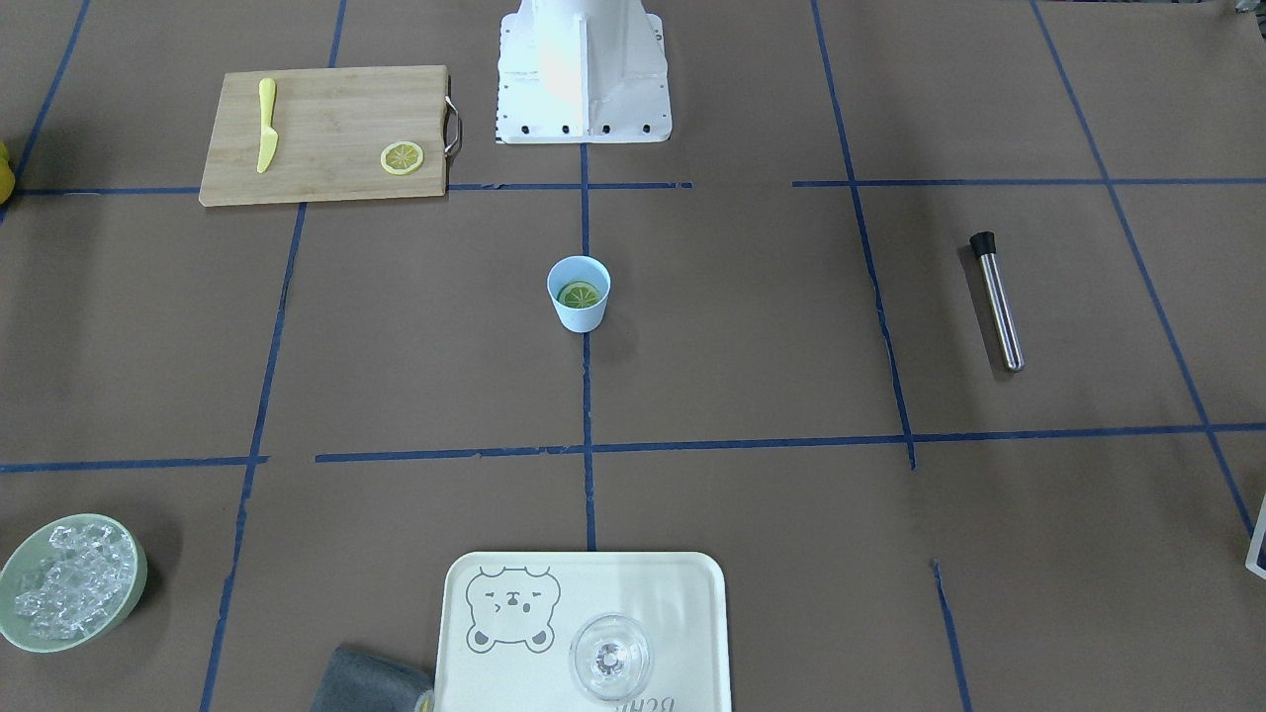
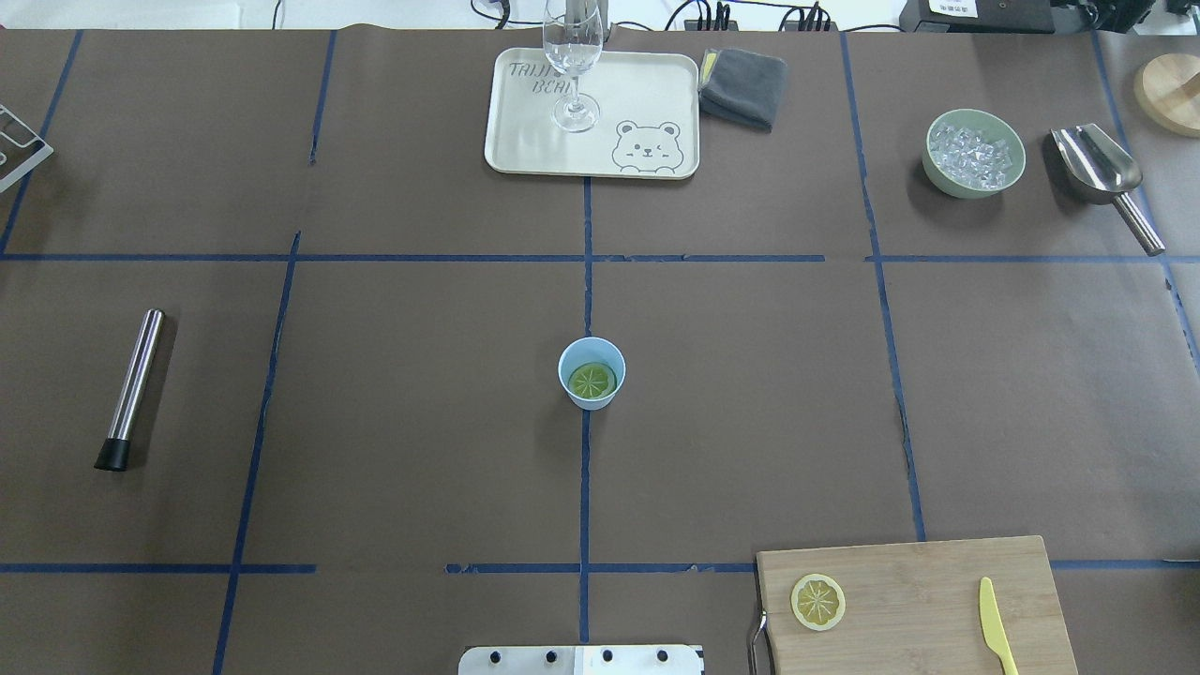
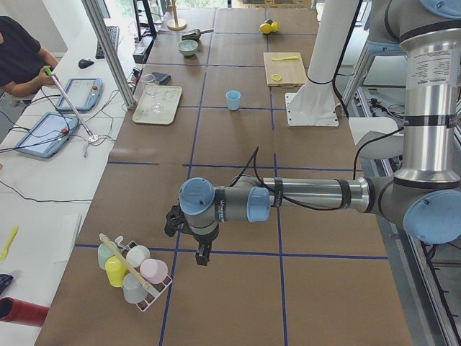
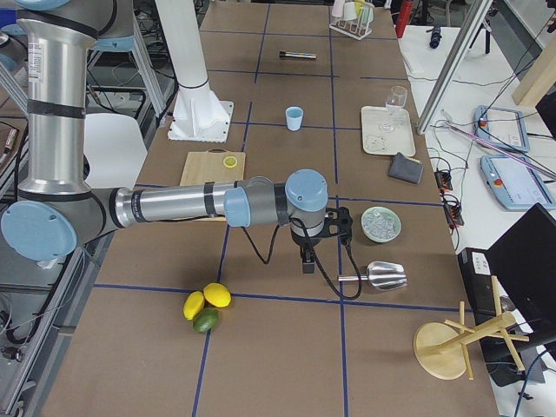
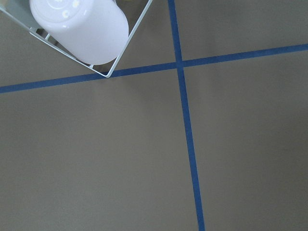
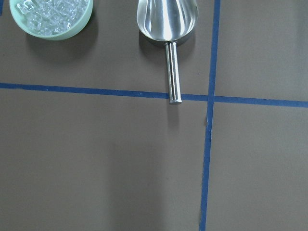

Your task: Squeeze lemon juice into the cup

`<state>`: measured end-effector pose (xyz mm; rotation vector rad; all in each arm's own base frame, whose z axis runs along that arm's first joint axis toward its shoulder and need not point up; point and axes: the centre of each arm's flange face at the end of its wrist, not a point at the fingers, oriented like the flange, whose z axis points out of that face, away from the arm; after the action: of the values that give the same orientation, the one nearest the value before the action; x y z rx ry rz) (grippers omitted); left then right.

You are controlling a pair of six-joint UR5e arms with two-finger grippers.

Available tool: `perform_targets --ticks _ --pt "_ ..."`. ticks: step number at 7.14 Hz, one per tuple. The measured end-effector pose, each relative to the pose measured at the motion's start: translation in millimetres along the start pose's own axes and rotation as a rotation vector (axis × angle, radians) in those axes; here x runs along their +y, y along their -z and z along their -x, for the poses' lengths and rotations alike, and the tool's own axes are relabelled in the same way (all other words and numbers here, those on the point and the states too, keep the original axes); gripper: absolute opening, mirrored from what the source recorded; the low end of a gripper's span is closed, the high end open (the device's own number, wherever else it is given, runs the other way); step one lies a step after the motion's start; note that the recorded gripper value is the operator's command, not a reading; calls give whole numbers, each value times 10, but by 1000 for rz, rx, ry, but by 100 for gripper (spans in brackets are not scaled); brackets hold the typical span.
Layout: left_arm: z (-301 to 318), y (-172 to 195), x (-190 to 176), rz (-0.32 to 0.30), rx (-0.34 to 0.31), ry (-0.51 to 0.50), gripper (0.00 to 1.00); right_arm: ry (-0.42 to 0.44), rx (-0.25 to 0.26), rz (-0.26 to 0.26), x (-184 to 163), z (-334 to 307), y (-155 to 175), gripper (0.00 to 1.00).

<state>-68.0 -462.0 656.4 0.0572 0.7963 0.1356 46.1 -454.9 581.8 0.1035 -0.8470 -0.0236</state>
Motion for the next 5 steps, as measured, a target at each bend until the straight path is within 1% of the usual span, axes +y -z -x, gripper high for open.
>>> perform_targets --ticks 3,5 --pt "-5 4 -5 -1 1 -1 100 -38 8 29 80 -204 -137 100" --pt "-11 11 -11 -3 1 -3 100 -52 27 34 136 -312 -161 100"
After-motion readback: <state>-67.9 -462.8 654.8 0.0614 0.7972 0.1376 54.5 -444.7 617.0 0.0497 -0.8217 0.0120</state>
